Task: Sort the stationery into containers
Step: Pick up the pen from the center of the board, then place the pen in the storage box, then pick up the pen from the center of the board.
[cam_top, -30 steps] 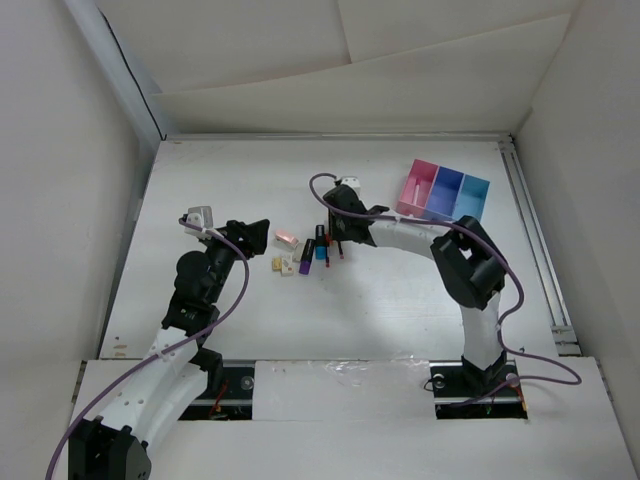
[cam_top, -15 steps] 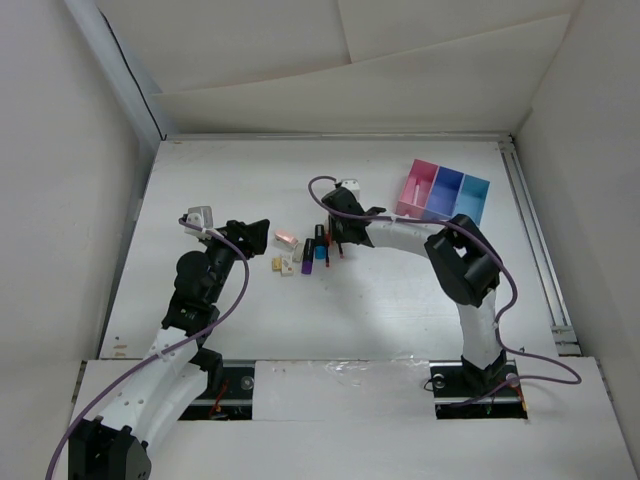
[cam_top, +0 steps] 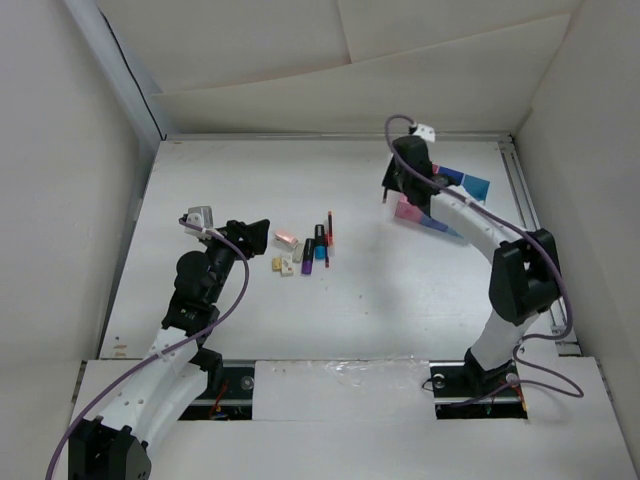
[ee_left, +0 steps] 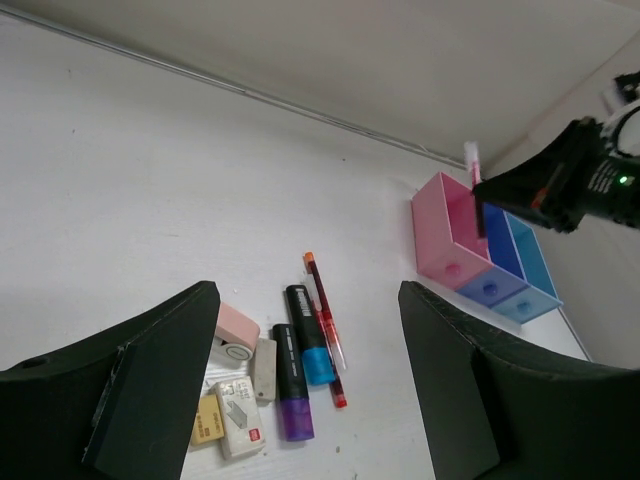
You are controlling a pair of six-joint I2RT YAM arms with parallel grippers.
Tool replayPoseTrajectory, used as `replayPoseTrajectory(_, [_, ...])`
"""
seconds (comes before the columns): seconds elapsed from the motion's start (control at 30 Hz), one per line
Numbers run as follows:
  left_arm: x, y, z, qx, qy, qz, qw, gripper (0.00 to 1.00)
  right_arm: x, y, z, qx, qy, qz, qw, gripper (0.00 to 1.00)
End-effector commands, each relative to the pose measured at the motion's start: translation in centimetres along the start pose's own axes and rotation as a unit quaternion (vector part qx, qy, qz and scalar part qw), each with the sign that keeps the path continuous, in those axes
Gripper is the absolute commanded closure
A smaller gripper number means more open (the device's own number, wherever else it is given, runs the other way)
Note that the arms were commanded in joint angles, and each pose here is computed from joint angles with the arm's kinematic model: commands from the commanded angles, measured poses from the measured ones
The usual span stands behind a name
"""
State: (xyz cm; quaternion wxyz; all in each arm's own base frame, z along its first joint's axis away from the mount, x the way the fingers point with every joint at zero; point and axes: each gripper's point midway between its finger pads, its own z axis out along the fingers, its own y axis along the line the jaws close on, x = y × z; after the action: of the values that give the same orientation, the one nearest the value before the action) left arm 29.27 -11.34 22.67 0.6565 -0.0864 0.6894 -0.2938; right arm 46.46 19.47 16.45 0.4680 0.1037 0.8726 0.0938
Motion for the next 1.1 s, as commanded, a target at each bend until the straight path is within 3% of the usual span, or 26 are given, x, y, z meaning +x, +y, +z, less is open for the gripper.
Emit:
replayPoseTrajectory(0.0, [-2.1,-1.6,0.2,0.024,-0.027,-0.003,0.999,0.31,-5.3,-2.3,-0.4,0.015,-0.054,0.036,0.998,1.0])
replayPoseTrajectory(0.2, [-2.1,-1.6,0.2,0.024,-0.027,-0.003,0.999,0.31,-6.4,-7.8,2.7,0.072,-0.038,0.053,0.995,1.0])
replayPoseTrajectory(0.57, [-2.3,-1.7,0.3,0.024,-0.027,-0.003,0.999,0.31,-5.8,-11.5,4.7,0.119,-0.027,0.067,0.99,0.98])
replayPoseTrajectory(0.63, [-2.3,-1.7,0.3,0.024,-0.027,-0.003,0.999,0.31,-5.8,-11.5,4.7,0.119,-0.027,0.067,0.99,0.78])
replayPoseTrajectory(0.73, [-2.3,-1.7,0.3,0.024,-0.027,-0.003,0.999,0.31,-6.0,-11.9,4.7,0.122,-0.028,0.07,0.99,0.6])
replayPoseTrajectory(0.9, [-2.0,-1.6,0.4,0.022,-0.023,-0.003,0.999,0.31,-7.3,-11.0,3.1,0.109,-0.045,0.072,0.99,0.51])
replayPoseTrajectory(0.97, [-2.0,-1.6,0.4,0.022,-0.023,-0.003,0.999,0.31,-7.1,-10.0,2.1,0.097,-0.051,0.068,0.992,0.54])
replayPoseTrajectory(1.03, [-2.3,-1.7,0.3,0.024,-0.027,-0.003,0.999,0.31,-5.9,-7.0,1.4,0.058,-0.042,0.056,0.996,0.65])
replayPoseTrajectory(1.07, [-2.3,-1.7,0.3,0.024,-0.027,-0.003,0.999,0.31,-4.6,-6.0,1.2,0.047,-0.031,0.048,0.997,0.8])
